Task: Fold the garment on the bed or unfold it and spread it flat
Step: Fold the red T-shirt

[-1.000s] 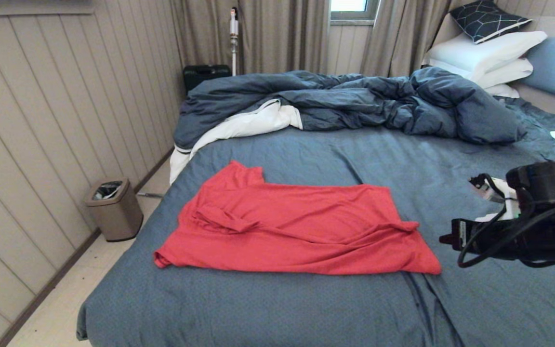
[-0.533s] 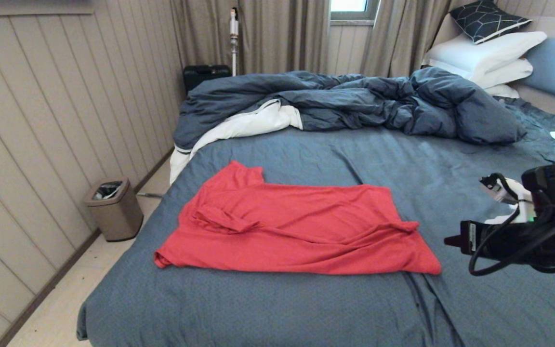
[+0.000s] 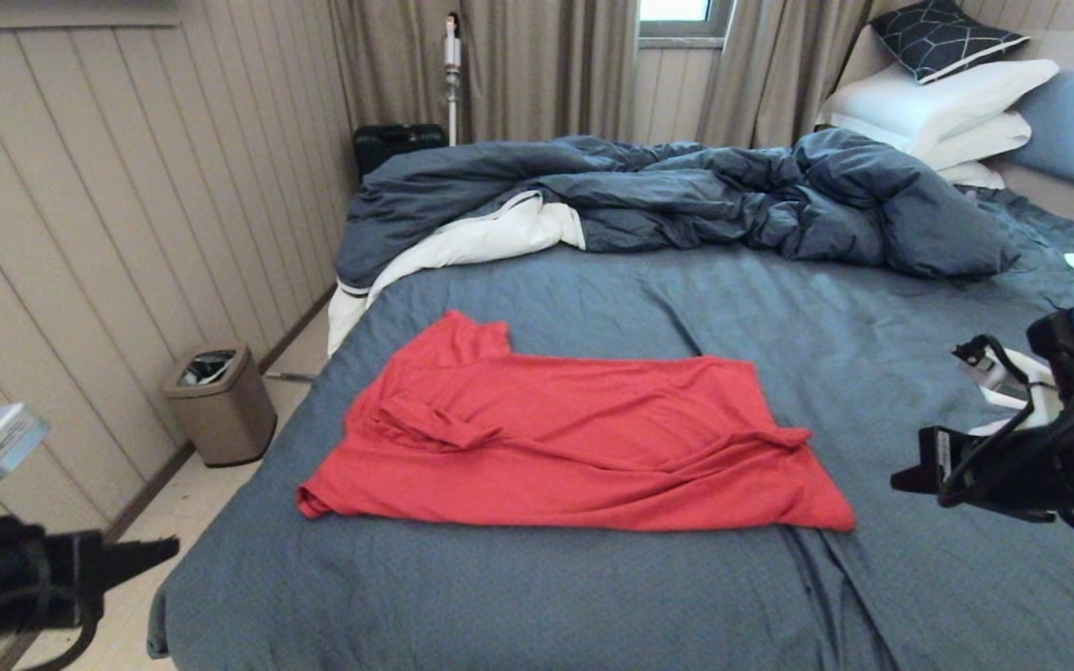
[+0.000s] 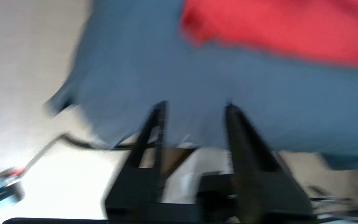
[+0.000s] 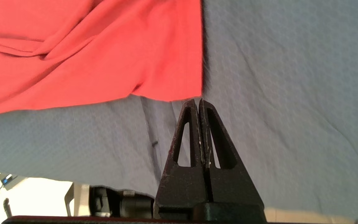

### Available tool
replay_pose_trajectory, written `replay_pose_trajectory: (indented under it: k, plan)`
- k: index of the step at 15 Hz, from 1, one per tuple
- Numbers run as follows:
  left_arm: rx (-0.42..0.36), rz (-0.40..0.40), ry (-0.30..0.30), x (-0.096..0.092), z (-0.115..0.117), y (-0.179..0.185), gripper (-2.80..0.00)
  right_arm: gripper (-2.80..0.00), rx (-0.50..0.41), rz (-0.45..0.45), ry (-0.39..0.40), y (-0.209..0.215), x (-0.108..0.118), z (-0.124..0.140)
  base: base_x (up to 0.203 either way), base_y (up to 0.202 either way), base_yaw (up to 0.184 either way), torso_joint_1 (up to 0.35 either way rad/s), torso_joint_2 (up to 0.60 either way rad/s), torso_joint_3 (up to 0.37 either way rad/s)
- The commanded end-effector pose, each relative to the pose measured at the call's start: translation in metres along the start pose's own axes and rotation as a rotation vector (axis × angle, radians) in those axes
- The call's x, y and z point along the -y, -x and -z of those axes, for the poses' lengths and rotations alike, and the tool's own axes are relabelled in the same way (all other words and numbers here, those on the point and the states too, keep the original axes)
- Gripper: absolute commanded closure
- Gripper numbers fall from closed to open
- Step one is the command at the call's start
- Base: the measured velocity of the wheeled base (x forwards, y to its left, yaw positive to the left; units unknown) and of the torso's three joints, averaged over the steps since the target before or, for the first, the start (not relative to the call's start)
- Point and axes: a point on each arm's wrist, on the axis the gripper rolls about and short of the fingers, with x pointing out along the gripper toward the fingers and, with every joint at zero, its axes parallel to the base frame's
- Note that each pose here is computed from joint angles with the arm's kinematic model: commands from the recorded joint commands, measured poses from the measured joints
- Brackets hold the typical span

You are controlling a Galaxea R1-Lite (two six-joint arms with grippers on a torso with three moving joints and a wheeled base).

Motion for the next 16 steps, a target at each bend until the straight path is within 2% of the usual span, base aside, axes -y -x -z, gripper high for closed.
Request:
replay_pose_trajectory:
  k: [1, 2, 4, 8, 10, 16]
  plan:
    - [-0.154, 0.033, 0.046, -0.007, -0.03, -0.058, -2.8, 0.0, -0.01, 0.005, -0.009, 0.005, -0.001, -0.006, 0.0, 0.0, 0.0, 0.0, 0.0, 0.0]
    - [-0.165, 0.077, 0.047, -0.002, -0.044, -0.073, -2.8, 0.0, -0.014, 0.005, -0.01, 0.006, -0.001, -0.007, 0.0, 0.0, 0.0, 0.0, 0.0, 0.0]
    - [-0.215, 0.14, 0.03, 0.011, -0.05, -0.095, -2.8, 0.0, -0.035, 0.009, -0.011, 0.0, 0.0, -0.007, 0.0, 0.0, 0.0, 0.0, 0.0, 0.0]
    - [-0.292, 0.166, 0.012, 0.02, -0.049, -0.127, -2.8, 0.0, -0.104, 0.012, -0.01, -0.023, 0.003, -0.004, 0.0, 0.0, 0.0, 0.0, 0.0, 0.0]
    - [-0.295, 0.165, 0.019, 0.021, -0.057, -0.143, -2.8, 0.0, -0.097, 0.002, -0.002, -0.026, 0.001, -0.006, 0.0, 0.0, 0.0, 0.0, 0.0, 0.0]
    - [-0.207, 0.106, 0.002, 0.022, -0.085, -0.165, -2.8, 0.0, -0.085, -0.063, 0.022, -0.018, -0.005, 0.0, 0.0, 0.0, 0.0, 0.0, 0.0, 0.0]
